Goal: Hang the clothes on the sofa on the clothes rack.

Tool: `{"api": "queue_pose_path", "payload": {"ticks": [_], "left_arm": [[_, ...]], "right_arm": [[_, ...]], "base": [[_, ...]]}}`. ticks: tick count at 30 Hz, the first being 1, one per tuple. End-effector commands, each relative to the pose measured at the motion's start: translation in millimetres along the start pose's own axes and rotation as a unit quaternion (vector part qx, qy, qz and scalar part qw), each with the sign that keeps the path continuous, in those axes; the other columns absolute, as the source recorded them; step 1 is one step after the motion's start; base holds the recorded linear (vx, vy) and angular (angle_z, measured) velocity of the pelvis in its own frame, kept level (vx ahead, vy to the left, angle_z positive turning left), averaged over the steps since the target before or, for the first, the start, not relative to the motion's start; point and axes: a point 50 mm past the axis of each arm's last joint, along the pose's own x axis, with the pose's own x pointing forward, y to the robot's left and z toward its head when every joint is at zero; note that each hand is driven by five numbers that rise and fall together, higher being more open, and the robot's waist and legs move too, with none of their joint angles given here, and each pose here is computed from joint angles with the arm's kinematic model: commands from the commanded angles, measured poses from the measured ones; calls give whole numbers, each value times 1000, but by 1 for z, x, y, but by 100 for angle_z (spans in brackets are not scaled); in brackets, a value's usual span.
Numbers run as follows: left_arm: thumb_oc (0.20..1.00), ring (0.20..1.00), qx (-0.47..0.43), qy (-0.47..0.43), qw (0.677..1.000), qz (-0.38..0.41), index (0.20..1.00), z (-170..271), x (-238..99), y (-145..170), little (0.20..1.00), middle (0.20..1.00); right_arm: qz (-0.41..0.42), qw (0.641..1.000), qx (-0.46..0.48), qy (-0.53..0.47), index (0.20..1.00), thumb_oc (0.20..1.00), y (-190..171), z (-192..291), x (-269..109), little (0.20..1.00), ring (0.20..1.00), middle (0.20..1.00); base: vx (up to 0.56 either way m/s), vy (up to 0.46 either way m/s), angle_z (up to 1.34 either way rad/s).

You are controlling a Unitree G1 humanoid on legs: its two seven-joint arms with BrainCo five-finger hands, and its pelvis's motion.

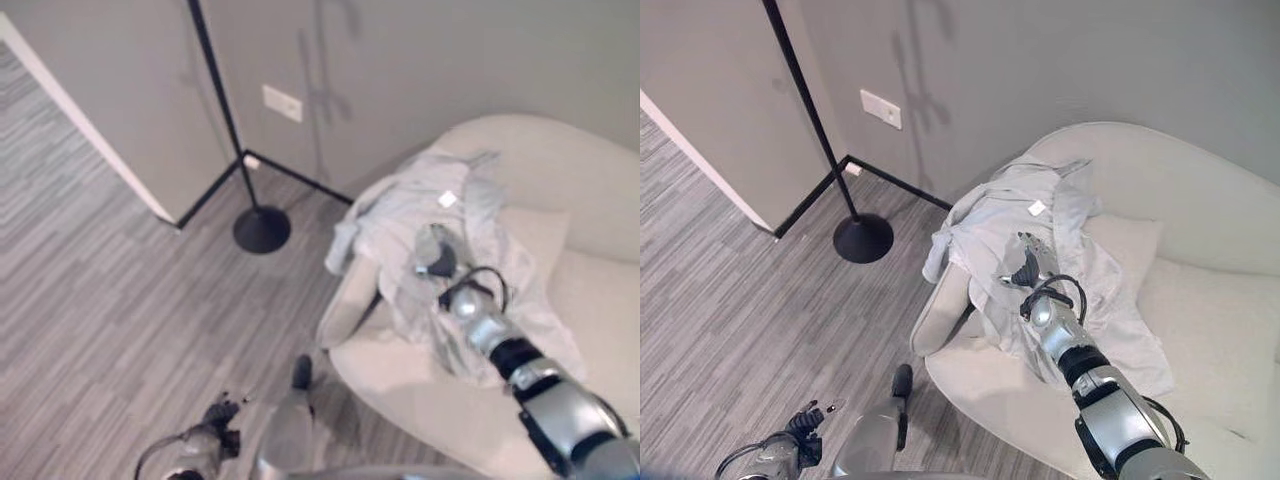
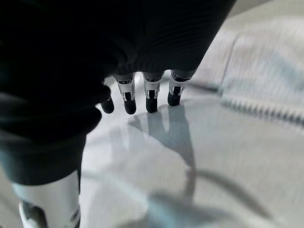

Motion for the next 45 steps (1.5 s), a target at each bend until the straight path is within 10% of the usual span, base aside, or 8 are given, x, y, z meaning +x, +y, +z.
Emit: {"api": "queue_pose_path", "payload": {"ticks": [1,5,8,9,15,23,32,45], "left_arm": [[1000,1000,29,-36,999,-21,1000,16,3,-19,1000,1000],[1000,1000,57,-67,996,-33,1000,31,4,-24,1000,1000],[1000,1000,69,-89,993,-34,1000,44,4,-26,1000,1000],[1000,1000,64,-98,993,-31,1000,51,5,-26,1000,1000],[1000,1000,88,-120,989,-26,1000,67,6,-30,1000,1000],[1000,1000,92,-109,990,-2,1000,60,7,-24,1000,1000],[1000,1000,84,-56,995,-4,1000,30,5,-21,1000,1000],[1000,1000,9,-75,997,-5,1000,35,1,-16,1000,1000]], "right_arm": [[-19,997,-68,-17,1000,1000,-28,-3,16,1000,1000,1000],[39,990,-132,6,1000,1000,-12,-7,20,1000,1000,1000],[61,982,-174,34,827,827,-13,-9,25,827,827,827],[75,977,-196,47,200,200,-11,-13,24,200,200,200],[95,969,-203,101,200,200,-7,-28,18,200,200,200],[27,994,38,103,200,200,-9,-6,24,200,200,200],[-46,892,447,-48,200,200,-53,57,26,200,200,200],[-129,790,528,-283,200,200,-153,107,-9,200,200,200]], "base": [[-53,7,0],[-4,-9,11],[16,-1,11],[26,0,36],[20,5,18],[8,10,5],[25,-17,-14],[31,-25,0]]}}
